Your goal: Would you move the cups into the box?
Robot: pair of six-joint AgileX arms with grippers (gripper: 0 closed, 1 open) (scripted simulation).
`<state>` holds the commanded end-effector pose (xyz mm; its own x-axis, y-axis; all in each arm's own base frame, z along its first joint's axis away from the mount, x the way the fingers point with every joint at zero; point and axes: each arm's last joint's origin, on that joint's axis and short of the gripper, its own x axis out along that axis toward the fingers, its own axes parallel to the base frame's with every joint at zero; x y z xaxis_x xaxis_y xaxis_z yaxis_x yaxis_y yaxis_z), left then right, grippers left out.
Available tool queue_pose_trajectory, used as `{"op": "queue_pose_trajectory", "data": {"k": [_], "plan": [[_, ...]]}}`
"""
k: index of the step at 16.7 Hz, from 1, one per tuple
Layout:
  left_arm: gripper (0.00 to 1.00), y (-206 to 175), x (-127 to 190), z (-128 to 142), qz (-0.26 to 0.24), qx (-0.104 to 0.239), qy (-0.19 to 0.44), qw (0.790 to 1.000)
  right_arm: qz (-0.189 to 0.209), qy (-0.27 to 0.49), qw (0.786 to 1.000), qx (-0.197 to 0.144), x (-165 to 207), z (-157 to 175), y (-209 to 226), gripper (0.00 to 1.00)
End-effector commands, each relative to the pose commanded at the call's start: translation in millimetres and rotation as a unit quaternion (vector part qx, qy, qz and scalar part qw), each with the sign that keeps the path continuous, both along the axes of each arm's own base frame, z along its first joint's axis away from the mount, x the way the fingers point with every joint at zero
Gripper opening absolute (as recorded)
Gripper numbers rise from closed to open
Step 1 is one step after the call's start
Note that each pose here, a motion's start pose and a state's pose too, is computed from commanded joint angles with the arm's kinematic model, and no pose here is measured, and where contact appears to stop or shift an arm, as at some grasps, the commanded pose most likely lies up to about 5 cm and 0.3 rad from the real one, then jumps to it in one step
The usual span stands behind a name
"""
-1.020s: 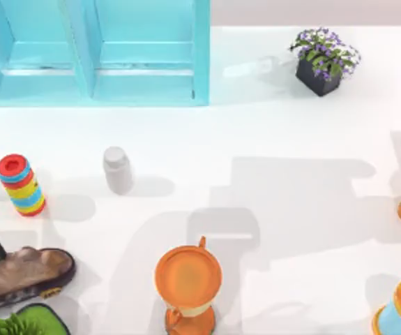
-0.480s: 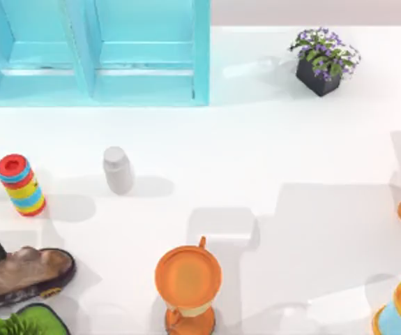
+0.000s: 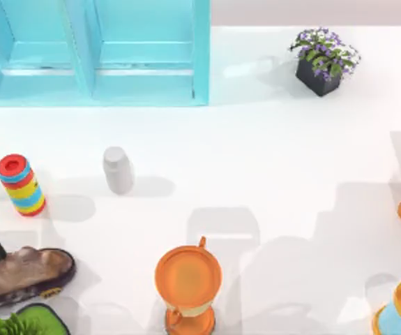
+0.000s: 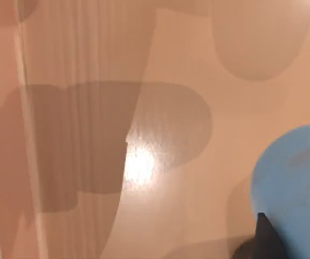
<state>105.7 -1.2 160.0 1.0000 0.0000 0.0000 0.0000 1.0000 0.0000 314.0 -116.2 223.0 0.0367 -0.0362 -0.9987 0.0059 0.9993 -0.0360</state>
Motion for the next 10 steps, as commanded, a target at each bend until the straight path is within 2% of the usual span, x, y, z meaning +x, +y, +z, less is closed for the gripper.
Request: {"op": "queue_pose_trajectory", "data": {"k": [5,10], "plan": [[1.0,0.0,0.0,0.0,0.0,0.0,0.0,1.0,-0.001,0.001,1.0,0.0,-0.5,-3.7,-0.7,0.0],[1.0,0.0,0.0,0.0,0.0,0.0,0.0,1.0,-0.001,0.001,1.0,0.0,-0.5,-3.7,-0.7,0.38]]}}
